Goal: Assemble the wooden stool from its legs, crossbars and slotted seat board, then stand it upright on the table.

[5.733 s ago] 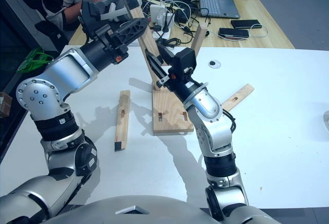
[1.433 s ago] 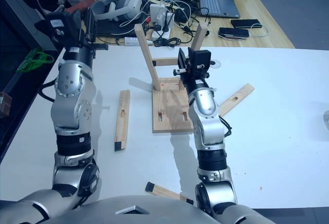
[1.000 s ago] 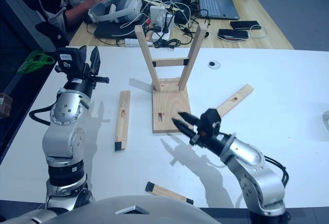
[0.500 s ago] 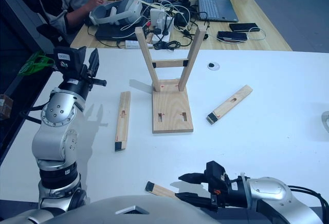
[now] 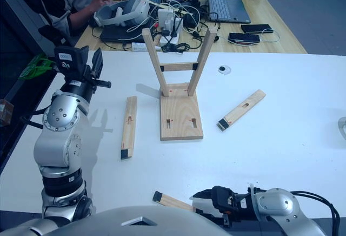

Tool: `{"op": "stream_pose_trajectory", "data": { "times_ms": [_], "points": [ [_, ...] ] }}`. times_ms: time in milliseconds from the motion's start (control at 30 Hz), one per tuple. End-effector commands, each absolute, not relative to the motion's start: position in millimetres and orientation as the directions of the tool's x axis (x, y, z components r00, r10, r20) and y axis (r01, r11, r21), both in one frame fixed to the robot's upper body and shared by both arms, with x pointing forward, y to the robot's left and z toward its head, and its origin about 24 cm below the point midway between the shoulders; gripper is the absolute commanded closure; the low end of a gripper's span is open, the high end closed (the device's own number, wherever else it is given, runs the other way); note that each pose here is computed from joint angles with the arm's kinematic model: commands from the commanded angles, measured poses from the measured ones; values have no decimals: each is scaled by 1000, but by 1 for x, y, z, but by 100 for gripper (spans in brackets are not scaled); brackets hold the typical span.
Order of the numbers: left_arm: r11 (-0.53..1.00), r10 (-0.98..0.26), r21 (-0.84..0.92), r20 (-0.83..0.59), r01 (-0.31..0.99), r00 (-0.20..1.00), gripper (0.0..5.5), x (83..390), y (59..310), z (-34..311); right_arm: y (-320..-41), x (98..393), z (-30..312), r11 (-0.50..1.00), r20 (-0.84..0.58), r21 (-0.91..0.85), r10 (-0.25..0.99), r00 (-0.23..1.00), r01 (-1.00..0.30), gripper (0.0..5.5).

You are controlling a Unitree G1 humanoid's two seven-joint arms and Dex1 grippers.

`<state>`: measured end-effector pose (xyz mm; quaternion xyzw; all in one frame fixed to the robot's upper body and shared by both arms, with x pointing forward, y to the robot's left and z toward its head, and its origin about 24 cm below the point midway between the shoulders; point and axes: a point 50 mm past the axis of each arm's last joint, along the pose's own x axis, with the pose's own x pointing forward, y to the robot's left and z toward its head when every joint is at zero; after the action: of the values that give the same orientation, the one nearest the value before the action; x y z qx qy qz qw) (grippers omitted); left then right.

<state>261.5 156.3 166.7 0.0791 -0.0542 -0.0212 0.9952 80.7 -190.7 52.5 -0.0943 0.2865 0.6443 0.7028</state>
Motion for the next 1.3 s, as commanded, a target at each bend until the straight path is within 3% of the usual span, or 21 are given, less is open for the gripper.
{"op": "stream_pose_trajectory", "data": {
  "times_ms": [33, 233, 333, 400, 633, 900, 1233, 1300],
  "points": [
    [990, -52, 134, 99, 39, 994, 468, 260, 157, 163, -189, 81, 56, 141, -519, 250, 855, -10, -958, 310],
    [988, -32, 152, 89, 18, 996, 487, 263, 160, 162, -187, 73, 61, 115, -497, 324, 865, -66, -939, 310],
    [989, -34, 146, 100, 19, 994, 445, 262, 161, 164, -184, 72, 62, 114, -496, 325, 866, -67, -939, 310],
    [990, -26, 137, 74, 16, 997, 424, 264, 162, 162, -181, 74, 60, 121, -502, 300, 864, -49, -946, 310],
    [985, -55, 166, 55, 45, 997, 424, 266, 160, 162, -173, 79, 38, 137, -574, 152, 819, 25, -979, 310],
    [983, -52, 177, 56, 42, 997, 424, 268, 161, 164, -167, 76, 37, 105, -575, 156, 818, -4, -982, 310],
    [982, -51, 187, 59, 39, 997, 424, 269, 160, 165, -179, 93, 16, 127, -724, -46, 679, 121, -991, 310],
    [981, -50, 188, 60, 38, 997, 420, 269, 160, 165, -182, 96, 13, 147, -723, -57, 676, 143, -988, 344]
  ]
}}
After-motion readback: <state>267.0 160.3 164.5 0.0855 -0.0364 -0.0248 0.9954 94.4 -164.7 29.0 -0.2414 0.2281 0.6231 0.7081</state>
